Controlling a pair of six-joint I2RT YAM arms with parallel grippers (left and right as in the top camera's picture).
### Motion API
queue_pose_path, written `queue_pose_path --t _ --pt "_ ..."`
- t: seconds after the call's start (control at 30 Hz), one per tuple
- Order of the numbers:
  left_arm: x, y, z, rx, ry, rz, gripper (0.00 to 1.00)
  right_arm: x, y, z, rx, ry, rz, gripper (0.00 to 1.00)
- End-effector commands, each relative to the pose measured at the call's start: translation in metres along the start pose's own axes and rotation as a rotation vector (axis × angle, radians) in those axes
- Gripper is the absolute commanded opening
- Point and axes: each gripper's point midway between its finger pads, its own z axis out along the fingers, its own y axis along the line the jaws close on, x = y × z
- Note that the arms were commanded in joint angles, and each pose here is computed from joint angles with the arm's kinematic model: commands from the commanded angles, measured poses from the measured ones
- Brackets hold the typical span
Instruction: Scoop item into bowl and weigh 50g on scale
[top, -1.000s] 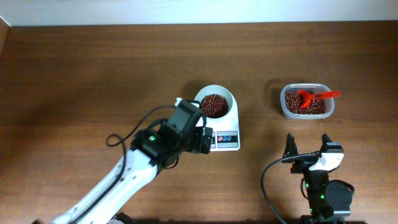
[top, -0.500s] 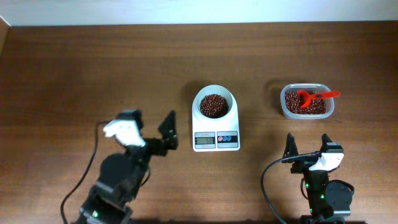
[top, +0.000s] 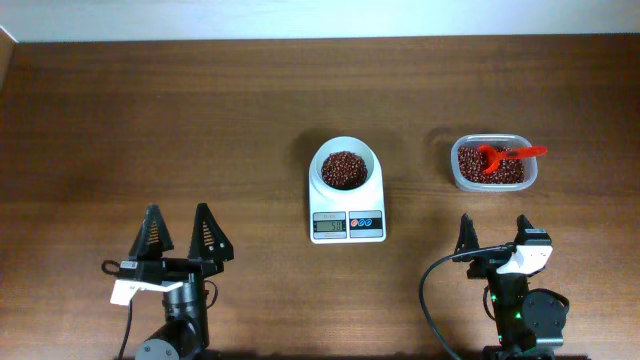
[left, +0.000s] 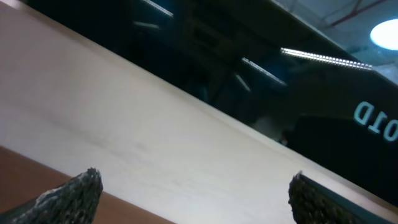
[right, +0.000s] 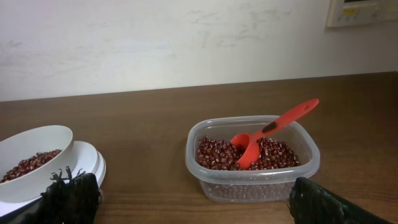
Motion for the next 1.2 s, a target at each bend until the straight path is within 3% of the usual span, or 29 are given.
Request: queue_pose_path --t 0.0,0.13,0.27,0.53,0.67,0.8,1.17 --pt "-0.001 0.010 -0.003 -0.037 -0.008 0.016 0.99 0.003 0.000 0.000 0.003 0.007 0.000 0.99" --pt "0.023 0.039 -0.007 -0.174 0.086 0.057 0.98 0.003 0.000 0.000 0.002 0.007 0.000 0.99" --pt "0.088 0.081 -0.032 -0.316 0.385 0.164 0.98 0.003 0.000 0.000 0.003 0.007 0.000 0.99" --pt "0.088 0.081 -0.031 -0.309 0.389 0.175 0.99 0.003 0.000 0.000 0.002 0.007 0.000 0.99" --pt "0.063 0.072 -0.020 -0.273 0.277 0.160 0.98 0.003 0.000 0.000 0.003 0.007 0.000 0.99" --pt "0.063 0.048 -0.014 -0.100 0.302 0.413 0.98 0.003 0.000 0.000 0.003 0.007 0.000 0.99" --pt "0.096 0.077 -0.032 -0.163 0.485 0.483 0.98 0.003 0.000 0.000 0.003 0.007 0.000 0.99"
